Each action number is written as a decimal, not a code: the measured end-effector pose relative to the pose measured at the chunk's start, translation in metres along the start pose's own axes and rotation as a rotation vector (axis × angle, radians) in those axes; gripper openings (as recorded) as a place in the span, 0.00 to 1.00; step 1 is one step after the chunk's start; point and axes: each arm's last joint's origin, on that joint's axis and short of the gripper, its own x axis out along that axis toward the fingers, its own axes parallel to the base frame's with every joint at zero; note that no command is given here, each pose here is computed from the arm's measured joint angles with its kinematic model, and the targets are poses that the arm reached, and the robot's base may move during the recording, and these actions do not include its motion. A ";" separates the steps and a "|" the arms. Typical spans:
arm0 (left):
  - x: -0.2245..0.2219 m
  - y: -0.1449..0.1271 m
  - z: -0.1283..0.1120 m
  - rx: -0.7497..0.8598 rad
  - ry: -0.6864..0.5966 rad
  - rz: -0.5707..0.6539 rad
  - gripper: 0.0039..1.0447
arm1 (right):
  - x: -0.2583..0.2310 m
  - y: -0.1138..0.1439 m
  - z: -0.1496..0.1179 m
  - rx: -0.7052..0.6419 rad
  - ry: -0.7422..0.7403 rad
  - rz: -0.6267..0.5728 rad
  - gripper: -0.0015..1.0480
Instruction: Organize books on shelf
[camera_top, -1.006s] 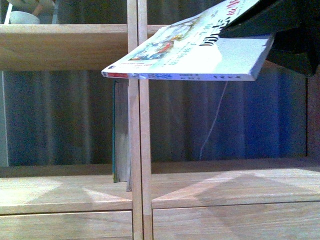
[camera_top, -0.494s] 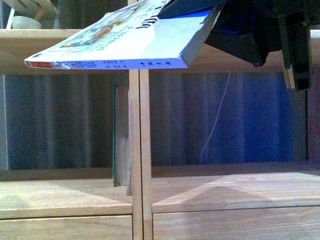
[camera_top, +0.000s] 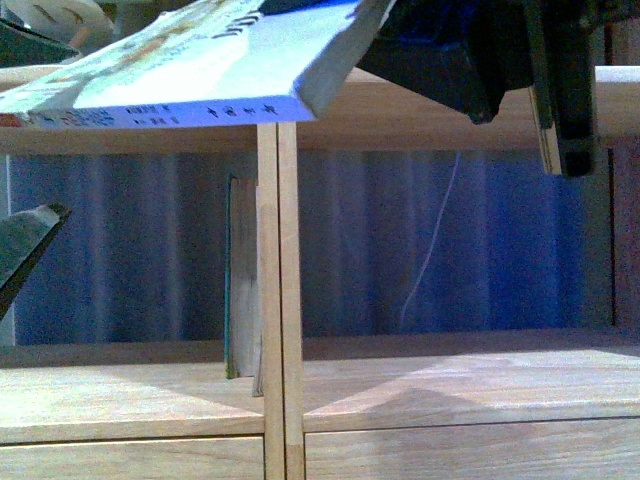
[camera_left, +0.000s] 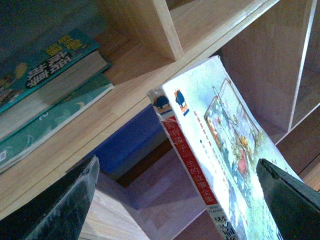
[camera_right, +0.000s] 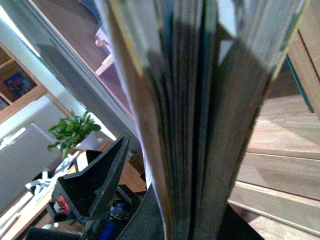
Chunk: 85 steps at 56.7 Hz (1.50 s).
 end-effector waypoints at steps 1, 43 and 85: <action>0.000 0.000 0.000 0.000 -0.001 -0.001 0.93 | 0.000 0.001 0.000 0.000 0.001 0.003 0.07; 0.004 -0.027 0.003 -0.056 -0.025 -0.062 0.08 | 0.000 0.002 -0.005 0.017 0.024 0.002 0.07; -0.002 -0.016 0.037 0.221 -0.045 0.135 0.06 | -0.022 -0.061 0.033 -0.075 -0.195 -0.294 0.67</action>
